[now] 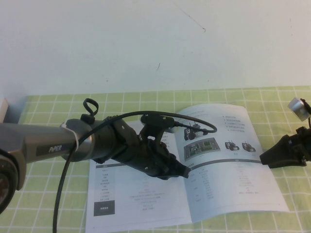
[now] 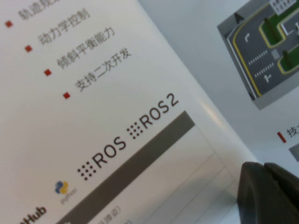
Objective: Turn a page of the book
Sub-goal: Open the closed book
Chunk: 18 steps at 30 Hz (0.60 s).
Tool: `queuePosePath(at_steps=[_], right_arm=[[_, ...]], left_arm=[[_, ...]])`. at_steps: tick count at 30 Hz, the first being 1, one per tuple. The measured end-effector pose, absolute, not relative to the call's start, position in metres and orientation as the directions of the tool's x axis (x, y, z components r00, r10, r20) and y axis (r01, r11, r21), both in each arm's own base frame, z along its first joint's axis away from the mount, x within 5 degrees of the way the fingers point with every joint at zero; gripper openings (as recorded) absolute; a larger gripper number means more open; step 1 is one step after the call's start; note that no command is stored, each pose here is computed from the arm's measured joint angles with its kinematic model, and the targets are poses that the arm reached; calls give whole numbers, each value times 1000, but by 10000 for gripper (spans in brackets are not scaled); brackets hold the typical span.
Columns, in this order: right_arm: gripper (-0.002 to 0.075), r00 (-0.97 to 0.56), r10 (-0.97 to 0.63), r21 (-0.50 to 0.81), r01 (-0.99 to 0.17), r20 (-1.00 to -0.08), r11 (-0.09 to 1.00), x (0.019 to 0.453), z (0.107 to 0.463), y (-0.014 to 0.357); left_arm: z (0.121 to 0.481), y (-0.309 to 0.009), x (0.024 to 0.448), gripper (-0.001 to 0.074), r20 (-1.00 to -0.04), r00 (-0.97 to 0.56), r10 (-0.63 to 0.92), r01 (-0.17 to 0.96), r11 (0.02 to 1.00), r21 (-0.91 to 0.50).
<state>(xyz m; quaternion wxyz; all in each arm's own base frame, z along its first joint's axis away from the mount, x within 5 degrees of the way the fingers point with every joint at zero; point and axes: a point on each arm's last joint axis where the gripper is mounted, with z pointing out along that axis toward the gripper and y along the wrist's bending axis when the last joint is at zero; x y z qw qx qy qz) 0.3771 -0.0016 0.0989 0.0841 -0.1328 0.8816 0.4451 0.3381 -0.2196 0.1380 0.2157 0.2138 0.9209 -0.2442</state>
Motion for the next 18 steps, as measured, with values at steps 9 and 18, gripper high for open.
queuePosePath(at_steps=[9,18], right_arm=[[398,-956,-105,797,-287,-274,532,380,103,1],[298,-955,-86,803,-285,-283,524,381,104,1]], left_arm=[[138,-220,338,-4,-502,-816,288,499,789,-358],[138,-220,338,-4,-503,-815,288,499,790,-357]])
